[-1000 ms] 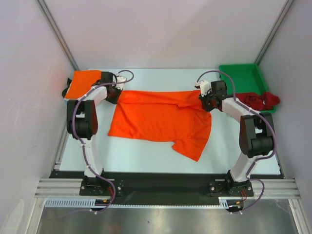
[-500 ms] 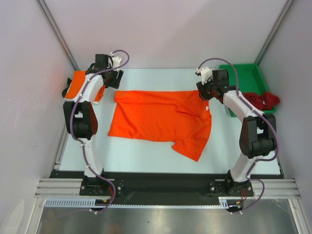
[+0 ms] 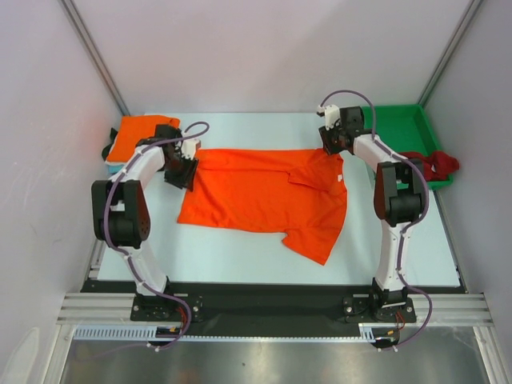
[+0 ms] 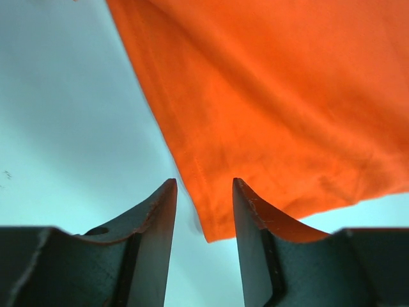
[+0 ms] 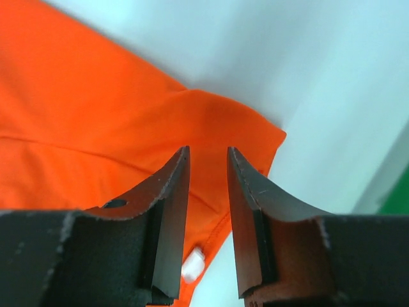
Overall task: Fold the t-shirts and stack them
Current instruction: Fold the tshirt
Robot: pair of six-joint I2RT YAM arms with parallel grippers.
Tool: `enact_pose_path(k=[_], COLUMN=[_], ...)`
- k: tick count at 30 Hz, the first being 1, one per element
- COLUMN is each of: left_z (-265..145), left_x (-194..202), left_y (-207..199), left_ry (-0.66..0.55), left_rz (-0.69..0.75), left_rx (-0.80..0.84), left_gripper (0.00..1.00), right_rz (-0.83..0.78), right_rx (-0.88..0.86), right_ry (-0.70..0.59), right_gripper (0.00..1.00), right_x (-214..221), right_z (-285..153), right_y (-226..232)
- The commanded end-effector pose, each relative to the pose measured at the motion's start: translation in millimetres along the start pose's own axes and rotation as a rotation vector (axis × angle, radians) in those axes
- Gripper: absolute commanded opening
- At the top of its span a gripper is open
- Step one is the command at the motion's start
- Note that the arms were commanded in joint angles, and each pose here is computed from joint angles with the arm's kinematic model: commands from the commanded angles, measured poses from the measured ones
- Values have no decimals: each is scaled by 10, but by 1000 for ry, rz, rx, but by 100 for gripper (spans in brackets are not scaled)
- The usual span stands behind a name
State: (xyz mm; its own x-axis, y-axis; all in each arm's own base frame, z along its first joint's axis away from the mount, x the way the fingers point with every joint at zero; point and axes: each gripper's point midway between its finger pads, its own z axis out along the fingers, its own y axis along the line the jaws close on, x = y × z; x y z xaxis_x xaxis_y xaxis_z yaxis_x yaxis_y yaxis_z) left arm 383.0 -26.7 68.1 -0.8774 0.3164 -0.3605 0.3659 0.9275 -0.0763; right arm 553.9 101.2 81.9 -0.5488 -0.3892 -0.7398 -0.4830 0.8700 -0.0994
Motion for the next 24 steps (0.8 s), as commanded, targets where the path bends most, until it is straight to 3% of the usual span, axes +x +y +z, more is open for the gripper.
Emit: enact_pose_path(k=[1, 10, 24], left_z=[-165, 52, 319], left_x=[6, 426, 982], left_y=[-106, -164, -84], left_ry=[-42, 94, 285], left_rz=[16, 5, -39], left_rx=[44, 75, 16], left_gripper=[45, 37, 33], right_rz=[19, 8, -37], right_rx=[30, 18, 21], right_ry=[-19, 79, 118], right_gripper=[34, 27, 26], right_x=[-98, 239, 418], right_z=[79, 259, 375], right_y=[-131, -188, -154])
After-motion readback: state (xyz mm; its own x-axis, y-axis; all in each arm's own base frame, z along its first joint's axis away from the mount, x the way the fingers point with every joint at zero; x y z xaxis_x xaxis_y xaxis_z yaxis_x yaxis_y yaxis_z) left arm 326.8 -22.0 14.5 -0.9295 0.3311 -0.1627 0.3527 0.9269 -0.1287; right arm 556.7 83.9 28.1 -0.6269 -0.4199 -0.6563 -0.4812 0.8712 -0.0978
